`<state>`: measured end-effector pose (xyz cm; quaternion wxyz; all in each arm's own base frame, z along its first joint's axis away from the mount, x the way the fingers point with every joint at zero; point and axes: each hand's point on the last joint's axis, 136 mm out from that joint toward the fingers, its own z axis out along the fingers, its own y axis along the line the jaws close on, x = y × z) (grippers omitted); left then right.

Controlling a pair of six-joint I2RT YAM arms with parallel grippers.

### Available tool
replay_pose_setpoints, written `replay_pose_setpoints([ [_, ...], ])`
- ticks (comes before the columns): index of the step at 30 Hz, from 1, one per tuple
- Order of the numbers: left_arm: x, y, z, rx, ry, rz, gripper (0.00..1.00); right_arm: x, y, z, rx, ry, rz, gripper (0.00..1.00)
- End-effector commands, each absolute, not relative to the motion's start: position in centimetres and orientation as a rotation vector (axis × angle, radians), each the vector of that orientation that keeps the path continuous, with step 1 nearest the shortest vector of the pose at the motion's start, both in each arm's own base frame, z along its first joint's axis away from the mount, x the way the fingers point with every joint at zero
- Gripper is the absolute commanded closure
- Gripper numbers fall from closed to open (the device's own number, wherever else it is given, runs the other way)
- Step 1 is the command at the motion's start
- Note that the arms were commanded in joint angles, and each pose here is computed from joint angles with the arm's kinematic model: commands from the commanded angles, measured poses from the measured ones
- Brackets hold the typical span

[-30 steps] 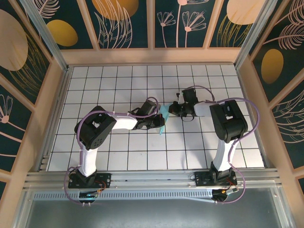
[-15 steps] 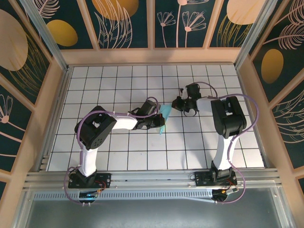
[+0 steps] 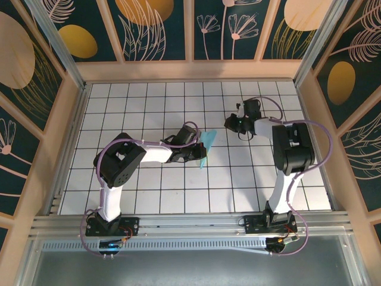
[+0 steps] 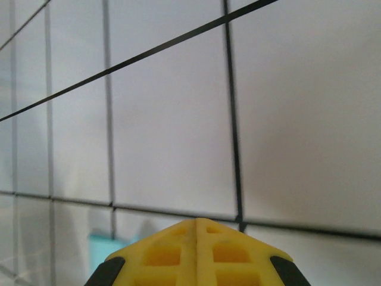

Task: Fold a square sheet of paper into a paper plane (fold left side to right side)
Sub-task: Fold the wing for the fifth time at the center of the table.

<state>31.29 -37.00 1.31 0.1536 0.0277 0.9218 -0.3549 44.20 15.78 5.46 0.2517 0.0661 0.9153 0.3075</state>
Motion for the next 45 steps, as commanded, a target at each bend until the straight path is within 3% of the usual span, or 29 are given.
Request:
replay_pose_setpoints([
  [1,28.2,-33.1,-4.5,0.033,2.864,-0.781,1.0,41.4,17.8,8.4,0.125,2.465,0.973,1.0],
  [8,28.3,-33.1,-4.5,0.033,2.862,-0.779,1.0,37.2,21.8,8.1,0.092,2.529,1.15,1.0],
  [18,28.4,-33.1,-4.4,0.032,2.862,-0.775,1.0,35.6,25.2,6.0,0.094,2.605,1.22,1.0],
  [37,28.9,-33.8,-3.8,0.042,2.846,-0.793,1.0,33.4,24.3,0.4,0.156,2.769,1.123,1.0],
  [45,30.8,-35.1,0.4,0.069,2.737,-0.849,0.95,33.0,23.1,-1.7,0.164,2.827,1.014,1.0],
])
